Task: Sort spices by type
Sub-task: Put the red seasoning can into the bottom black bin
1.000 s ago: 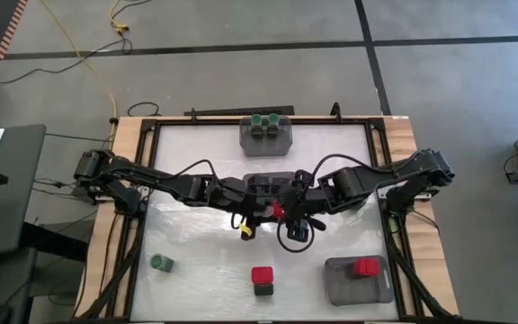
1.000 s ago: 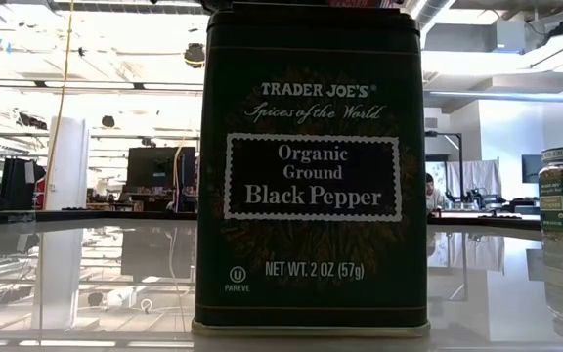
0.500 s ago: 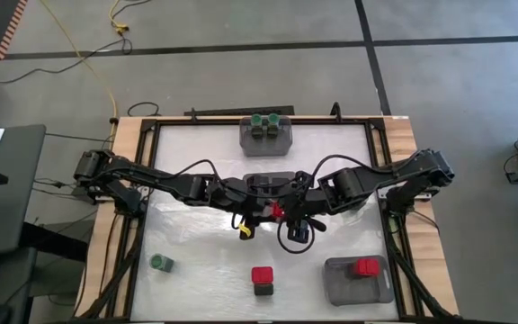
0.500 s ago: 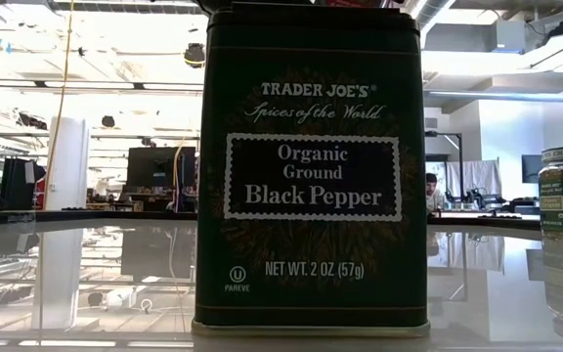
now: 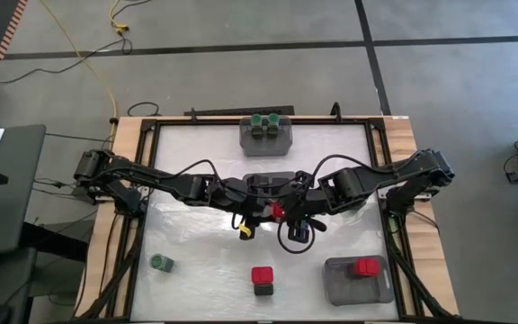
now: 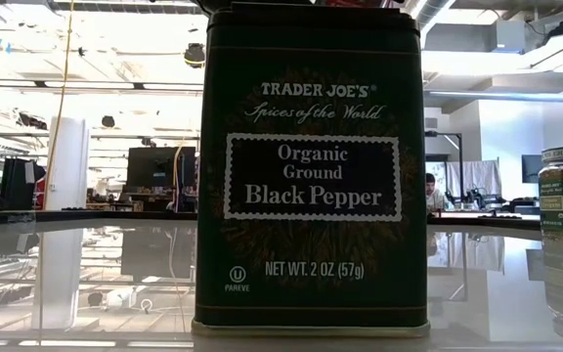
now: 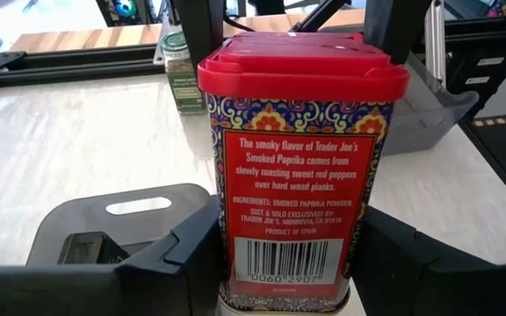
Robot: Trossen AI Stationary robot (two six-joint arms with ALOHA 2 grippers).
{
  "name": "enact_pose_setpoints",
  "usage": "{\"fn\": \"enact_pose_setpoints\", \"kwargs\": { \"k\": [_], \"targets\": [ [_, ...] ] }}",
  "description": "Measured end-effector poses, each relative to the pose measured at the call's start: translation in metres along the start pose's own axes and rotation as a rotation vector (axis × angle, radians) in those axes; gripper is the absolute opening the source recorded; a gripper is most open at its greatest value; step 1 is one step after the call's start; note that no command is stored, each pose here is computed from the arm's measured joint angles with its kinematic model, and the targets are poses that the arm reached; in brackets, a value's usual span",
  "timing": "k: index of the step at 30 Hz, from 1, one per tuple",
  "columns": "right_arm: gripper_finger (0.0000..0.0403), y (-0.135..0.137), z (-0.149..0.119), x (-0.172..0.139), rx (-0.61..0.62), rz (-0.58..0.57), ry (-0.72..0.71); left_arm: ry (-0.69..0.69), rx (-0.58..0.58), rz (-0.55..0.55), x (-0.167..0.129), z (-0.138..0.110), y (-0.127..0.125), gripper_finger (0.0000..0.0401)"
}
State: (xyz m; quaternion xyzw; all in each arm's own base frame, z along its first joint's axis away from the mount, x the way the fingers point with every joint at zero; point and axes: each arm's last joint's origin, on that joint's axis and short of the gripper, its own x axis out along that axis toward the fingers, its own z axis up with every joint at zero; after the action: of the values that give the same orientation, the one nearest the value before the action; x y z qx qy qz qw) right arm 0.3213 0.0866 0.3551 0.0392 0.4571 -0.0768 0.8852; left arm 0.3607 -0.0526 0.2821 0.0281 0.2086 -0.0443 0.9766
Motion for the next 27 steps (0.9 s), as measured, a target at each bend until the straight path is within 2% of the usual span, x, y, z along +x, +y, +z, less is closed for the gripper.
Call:
{"fn": "enact_pose_setpoints", "kwargs": {
  "k": [10, 18, 21, 25, 27],
  "targets": [
    [0.0241, 0.0, 0.0, 0.0, 0.003, -0.001, -0.002, 0.002, -0.026, 0.009, 0.0, 0.0, 0.003, 0.0206],
    [0.0241, -0.001, -0.001, 0.0, 0.009, -0.033, -0.003, -0.022, -0.058, 0.014, 0.0, 0.002, 0.002, 0.0246],
    [0.0241, -0.004, -0.008, -0.002, -0.001, -0.061, 0.068, -0.031, -0.116, 0.014, 0.0, 0.003, 0.002, 0.0252],
    [0.0241, -0.003, -0.029, -0.01, 0.016, -0.129, 0.221, -0.016, -0.122, 0.018, 0.0, 0.001, 0.006, 0.0253],
    [0.0241, 0.005, -0.035, -0.016, 0.004, -0.128, 0.231, -0.02, -0.135, 0.015, 0.0, 0.002, 0.006, 0.0253]
  ]
}}
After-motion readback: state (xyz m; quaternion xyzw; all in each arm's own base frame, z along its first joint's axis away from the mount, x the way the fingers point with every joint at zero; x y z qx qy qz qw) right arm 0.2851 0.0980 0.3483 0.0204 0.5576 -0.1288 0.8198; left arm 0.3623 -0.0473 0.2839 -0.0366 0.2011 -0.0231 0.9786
